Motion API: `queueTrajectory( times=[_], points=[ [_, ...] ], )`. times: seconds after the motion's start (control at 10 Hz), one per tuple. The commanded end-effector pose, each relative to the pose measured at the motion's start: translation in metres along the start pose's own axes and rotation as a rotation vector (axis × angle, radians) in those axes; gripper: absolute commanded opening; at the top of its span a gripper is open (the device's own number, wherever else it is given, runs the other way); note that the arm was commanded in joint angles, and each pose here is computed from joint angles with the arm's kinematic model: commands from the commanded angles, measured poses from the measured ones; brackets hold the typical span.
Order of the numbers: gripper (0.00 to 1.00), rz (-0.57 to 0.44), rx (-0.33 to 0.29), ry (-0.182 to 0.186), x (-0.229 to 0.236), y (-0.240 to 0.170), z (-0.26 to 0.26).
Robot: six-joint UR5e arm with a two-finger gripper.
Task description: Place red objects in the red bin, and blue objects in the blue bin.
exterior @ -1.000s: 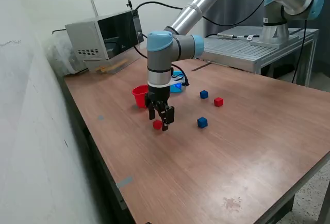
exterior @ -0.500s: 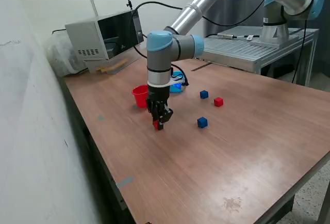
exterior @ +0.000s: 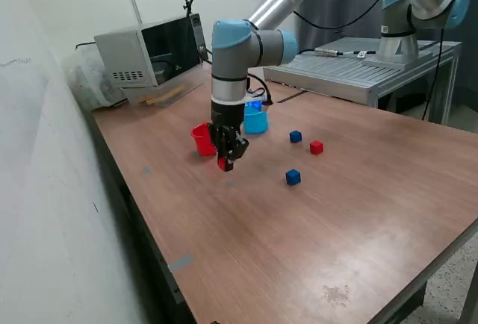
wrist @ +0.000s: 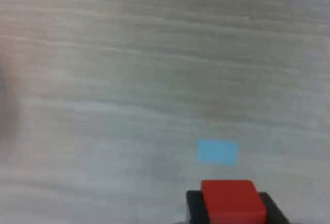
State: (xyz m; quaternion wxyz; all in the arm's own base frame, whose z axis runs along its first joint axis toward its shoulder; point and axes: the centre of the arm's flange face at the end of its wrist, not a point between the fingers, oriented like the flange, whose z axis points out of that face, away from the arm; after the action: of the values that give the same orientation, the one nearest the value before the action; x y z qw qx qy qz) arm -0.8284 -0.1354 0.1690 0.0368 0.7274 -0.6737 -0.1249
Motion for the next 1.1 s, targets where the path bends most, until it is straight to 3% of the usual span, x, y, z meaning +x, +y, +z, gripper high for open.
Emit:
queueTrajectory(
  times=[0.0,0.1,0.3,0.6,1.0],
  points=[
    [0.0,0.042,-0.116,-0.024,-0.044,-0.005,-0.138],
    [0.0,0.064,-0.096,-0.035,-0.065,-0.008,-0.15],
    [0.0,0.103,-0.007,-0.051,-0.101,-0.023,-0.122],
    [0.0,0.17,0.054,-0.06,-0.154,-0.042,-0.094],
    [0.0,0.193,0.108,-0.059,-0.187,-0.057,-0.046]
  ],
)
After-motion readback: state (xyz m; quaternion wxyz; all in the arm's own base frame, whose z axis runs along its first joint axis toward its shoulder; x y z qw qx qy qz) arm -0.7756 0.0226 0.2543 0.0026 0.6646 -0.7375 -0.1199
